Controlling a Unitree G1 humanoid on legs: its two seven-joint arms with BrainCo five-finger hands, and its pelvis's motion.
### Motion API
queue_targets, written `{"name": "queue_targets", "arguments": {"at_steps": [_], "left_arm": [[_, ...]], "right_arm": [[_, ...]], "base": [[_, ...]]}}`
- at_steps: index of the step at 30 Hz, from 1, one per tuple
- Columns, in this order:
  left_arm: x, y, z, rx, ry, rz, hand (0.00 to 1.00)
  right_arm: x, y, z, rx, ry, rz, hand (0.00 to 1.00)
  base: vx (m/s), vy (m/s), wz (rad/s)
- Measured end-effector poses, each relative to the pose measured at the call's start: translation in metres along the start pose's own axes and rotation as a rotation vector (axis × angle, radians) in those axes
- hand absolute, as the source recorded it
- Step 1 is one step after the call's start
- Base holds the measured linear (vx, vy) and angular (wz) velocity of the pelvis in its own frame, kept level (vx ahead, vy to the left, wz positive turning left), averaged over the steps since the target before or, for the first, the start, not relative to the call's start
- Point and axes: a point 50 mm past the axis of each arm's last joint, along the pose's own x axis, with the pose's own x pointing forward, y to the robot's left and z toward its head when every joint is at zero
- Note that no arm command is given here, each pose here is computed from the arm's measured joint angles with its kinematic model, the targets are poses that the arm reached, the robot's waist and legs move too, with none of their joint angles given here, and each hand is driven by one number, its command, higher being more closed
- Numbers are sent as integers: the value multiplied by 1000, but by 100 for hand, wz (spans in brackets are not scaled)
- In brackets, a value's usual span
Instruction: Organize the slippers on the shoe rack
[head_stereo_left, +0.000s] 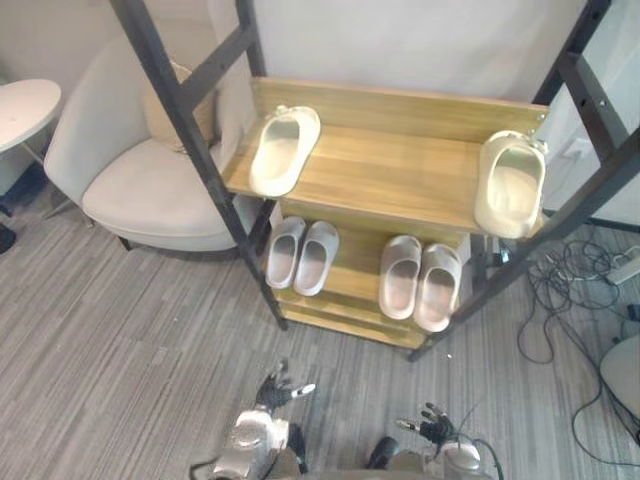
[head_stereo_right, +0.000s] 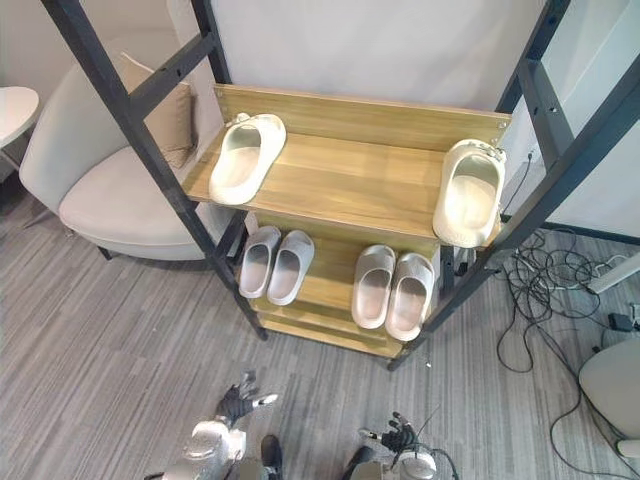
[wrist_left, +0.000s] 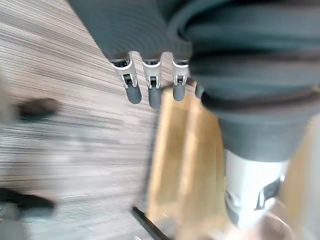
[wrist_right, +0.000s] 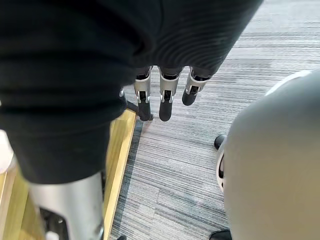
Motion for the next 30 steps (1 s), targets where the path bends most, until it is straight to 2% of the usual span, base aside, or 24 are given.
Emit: {"name": "queue_targets", "arguments": {"at_steps": [4,8,12,15,23,28,30], "left_arm": [[-1,-25,49,38,-220,-124,0],[-20,-55,102,30,-478,-298,0],[-36,-69,128,-21,-604,-394,0],[-44,-71,152,-28,-714,-415,0],[-62,-74,222,13,-1027,-396,0],[-62,-58,243,56,-1117,-260,0],[-60,-42,250,63,-1140,-166,0]], "right_arm": [[0,0,-3,0,15,1,0],[0,-1,-5,-8,21,7,0],[-1,-3,-6,-40,25,22,0],[-1,-6,-7,-54,26,29,0],[-3,-20,-18,-84,66,15,0],[-3,-27,-18,-91,68,3,0],[-4,-30,-19,-92,71,6,0]], "base": [[-8,14,9],[9,20,5],[0,0,0],[15,0,4],[8,1,3],[-5,4,-4],[-7,7,-10]]}}
